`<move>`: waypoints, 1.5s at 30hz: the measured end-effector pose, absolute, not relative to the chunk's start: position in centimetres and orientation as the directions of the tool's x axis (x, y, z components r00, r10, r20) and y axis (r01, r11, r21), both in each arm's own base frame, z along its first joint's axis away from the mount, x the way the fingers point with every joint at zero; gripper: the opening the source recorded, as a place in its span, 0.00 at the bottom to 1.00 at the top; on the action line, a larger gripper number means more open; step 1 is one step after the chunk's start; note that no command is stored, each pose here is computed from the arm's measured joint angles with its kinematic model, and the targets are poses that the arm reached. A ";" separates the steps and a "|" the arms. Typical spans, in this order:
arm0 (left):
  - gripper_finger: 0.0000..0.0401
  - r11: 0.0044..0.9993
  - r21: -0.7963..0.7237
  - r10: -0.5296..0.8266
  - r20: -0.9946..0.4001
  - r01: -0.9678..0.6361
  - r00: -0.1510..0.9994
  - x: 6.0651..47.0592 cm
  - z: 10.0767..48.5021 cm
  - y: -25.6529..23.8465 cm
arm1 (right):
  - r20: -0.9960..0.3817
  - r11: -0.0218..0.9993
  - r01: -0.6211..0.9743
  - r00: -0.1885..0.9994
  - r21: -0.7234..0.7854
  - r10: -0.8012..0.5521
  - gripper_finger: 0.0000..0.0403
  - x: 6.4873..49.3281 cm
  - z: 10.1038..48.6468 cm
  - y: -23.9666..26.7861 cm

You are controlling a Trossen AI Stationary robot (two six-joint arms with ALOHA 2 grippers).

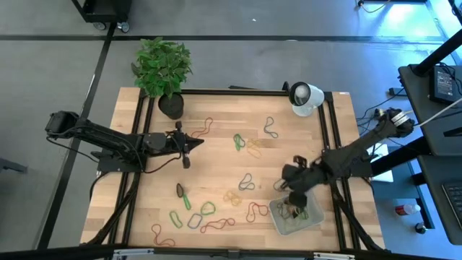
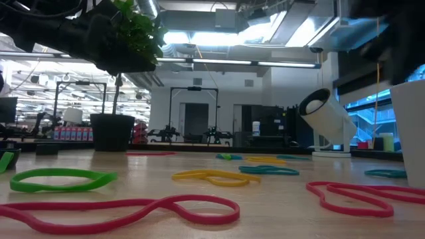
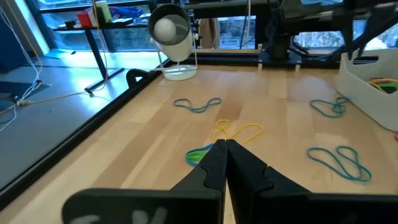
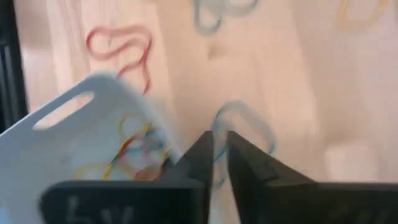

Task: Pick and place rubber bands into bin
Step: Put the black rubber band into the white bin

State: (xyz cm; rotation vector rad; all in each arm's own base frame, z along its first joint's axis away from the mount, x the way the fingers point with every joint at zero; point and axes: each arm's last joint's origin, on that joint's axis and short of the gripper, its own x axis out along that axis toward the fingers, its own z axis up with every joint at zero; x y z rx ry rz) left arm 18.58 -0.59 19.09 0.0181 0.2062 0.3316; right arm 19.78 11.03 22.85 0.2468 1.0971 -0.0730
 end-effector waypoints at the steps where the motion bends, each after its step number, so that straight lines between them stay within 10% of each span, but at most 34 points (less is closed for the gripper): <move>1: 0.01 0.945 0.052 0.326 -0.198 -0.322 0.924 18.6 19.1 -0.6 | -0.870 0.975 0.155 0.488 0.161 0.066 0.07 19.8 22.6 10.3; 14: 0.02 0.906 0.097 0.419 -0.345 -0.413 0.840 19.7 21.3 -0.4 | -0.397 0.997 -0.077 0.915 0.010 0.075 0.04 16.6 20.0 2.9; 25: 0.07 0.870 0.053 0.423 -0.594 -0.491 0.685 20.1 21.6 -0.5 | -0.229 0.996 0.028 0.973 0.079 -0.009 0.03 14.4 16.7 -0.3; 37: 0.18 0.374 0.054 0.366 -0.926 -0.926 0.094 14.4 19.0 0.9 | -0.300 0.965 0.086 0.954 0.246 -0.008 0.03 13.7 14.3 -0.3; 45: 0.19 0.249 0.081 0.375 -0.927 -0.965 0.019 13.8 18.9 1.7 | -0.308 0.966 0.087 0.951 0.244 -0.008 0.03 13.6 14.1 -0.3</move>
